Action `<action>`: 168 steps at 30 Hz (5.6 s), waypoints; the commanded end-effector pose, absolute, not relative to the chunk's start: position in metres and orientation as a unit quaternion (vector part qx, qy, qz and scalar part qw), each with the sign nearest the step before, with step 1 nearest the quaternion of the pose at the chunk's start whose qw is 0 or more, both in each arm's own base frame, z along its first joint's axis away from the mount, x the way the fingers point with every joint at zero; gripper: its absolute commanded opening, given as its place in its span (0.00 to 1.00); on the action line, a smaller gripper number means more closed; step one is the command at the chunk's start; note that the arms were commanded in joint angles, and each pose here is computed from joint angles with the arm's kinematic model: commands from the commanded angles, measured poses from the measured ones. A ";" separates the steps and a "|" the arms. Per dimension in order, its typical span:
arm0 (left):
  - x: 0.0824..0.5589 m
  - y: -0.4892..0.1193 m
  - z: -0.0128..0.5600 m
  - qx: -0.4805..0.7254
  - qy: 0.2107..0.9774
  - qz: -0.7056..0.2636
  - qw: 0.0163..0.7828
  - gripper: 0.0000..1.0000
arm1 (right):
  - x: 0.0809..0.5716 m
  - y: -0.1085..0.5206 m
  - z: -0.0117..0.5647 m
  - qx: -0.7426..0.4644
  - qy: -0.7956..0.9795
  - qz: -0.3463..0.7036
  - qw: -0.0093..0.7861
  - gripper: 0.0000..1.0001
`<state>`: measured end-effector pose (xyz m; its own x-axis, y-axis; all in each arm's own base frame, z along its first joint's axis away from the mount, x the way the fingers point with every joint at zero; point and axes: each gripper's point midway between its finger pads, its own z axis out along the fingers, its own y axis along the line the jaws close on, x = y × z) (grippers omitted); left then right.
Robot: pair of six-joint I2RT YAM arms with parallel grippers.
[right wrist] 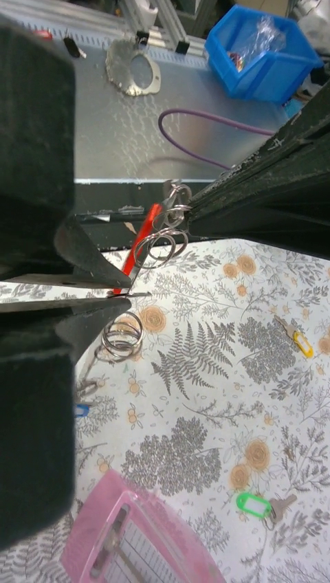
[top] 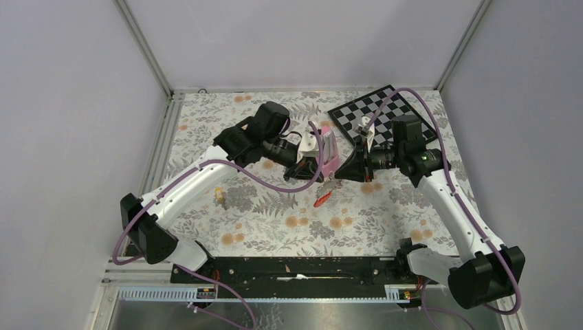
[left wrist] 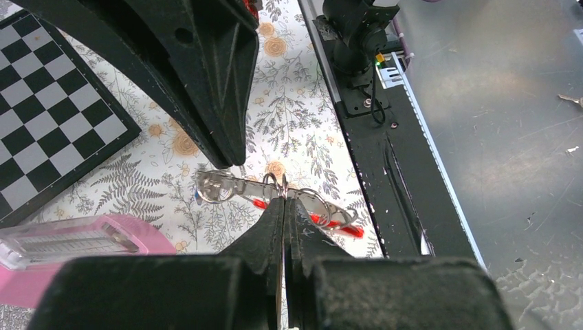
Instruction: Put the keys on the keyring
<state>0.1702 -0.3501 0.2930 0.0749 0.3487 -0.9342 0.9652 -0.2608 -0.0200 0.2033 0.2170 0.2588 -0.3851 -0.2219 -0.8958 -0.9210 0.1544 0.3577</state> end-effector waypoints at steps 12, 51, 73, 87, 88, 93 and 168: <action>0.180 -0.361 0.312 0.608 0.518 -0.477 0.367 0.00 | 0.191 0.211 0.295 -0.476 0.631 0.466 0.397 0.47; 0.183 -0.379 0.276 0.511 0.583 -0.550 0.310 0.00 | 0.199 0.216 0.251 -0.436 0.658 0.494 0.364 0.23; 0.187 -0.382 0.280 0.473 0.587 -0.583 0.303 0.00 | 0.198 0.214 0.241 -0.438 0.662 0.488 0.365 0.17; 0.191 -0.376 0.270 0.464 0.589 -0.585 0.309 0.00 | 0.195 0.215 0.255 -0.453 0.646 0.489 0.371 0.00; 0.191 -0.375 0.268 0.468 0.589 -0.581 0.312 0.00 | 0.195 0.213 0.256 -0.453 0.650 0.484 0.372 0.00; 0.200 -0.372 0.254 0.498 0.591 -0.541 0.333 0.14 | 0.197 0.209 0.255 -0.455 0.676 0.452 0.363 0.00; 0.152 -0.398 0.263 0.618 0.485 -0.546 0.293 0.49 | 0.151 0.206 0.253 -0.578 0.643 0.403 0.301 0.00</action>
